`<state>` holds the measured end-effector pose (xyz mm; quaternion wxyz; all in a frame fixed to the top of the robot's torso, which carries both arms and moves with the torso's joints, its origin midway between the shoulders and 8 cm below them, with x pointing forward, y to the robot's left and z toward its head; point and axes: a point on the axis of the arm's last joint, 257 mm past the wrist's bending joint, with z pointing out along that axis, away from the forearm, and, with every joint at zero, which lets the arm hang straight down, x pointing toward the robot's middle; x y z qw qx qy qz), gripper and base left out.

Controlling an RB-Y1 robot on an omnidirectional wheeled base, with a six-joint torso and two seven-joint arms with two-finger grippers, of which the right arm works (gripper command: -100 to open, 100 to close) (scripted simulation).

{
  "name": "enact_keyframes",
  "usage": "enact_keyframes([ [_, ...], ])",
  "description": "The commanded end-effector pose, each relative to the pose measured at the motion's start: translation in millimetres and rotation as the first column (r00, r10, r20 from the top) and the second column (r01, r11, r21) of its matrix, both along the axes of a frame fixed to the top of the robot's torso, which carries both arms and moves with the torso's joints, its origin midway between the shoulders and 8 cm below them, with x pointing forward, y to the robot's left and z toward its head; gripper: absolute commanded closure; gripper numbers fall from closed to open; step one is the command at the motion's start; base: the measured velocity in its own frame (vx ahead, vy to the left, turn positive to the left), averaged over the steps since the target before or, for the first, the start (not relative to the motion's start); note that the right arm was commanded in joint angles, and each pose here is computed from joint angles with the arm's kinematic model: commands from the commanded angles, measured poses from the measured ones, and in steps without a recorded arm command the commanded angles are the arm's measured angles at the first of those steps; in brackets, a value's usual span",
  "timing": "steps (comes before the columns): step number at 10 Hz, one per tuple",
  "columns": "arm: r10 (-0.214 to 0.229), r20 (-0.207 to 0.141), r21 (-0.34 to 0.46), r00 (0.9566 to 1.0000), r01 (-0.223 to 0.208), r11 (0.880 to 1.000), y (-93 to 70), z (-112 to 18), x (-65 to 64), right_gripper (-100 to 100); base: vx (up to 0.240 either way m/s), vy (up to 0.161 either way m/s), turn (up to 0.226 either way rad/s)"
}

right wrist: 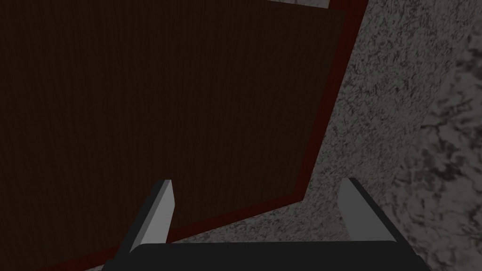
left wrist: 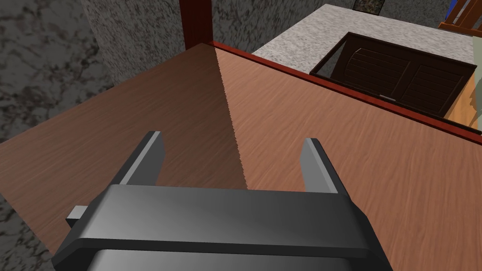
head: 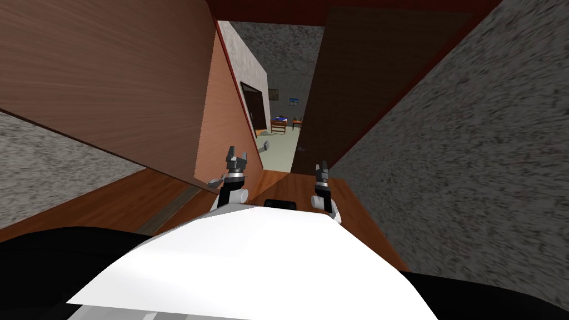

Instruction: Pull the door open

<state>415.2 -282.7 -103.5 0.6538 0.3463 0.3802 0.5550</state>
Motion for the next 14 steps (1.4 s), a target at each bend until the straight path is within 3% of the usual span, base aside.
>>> enact_keyframes([
  [1,0.001,-0.024,0.007,0.9997,-0.001,1.000,-4.5,-14.2,6.2,-100,0.099,0.011,0.043],
  [5,0.003,-0.076,0.023,0.9971,-0.002,1.000,-12.8,-48.7,16.1,-100,0.102,0.003,0.046],
  [7,0.003,-0.089,0.027,0.9960,-0.001,1.000,-15.1,-57.4,18.2,-100,0.083,-0.008,0.030],
  [13,0.000,-0.168,0.053,0.9857,0.009,0.999,-30.2,-108.9,27.9,-100,0.090,0.003,0.045],
  [14,0.000,-0.168,0.053,0.9857,0.009,0.999,-30.2,-108.9,27.9,-100,0.064,0.000,0.012],
])
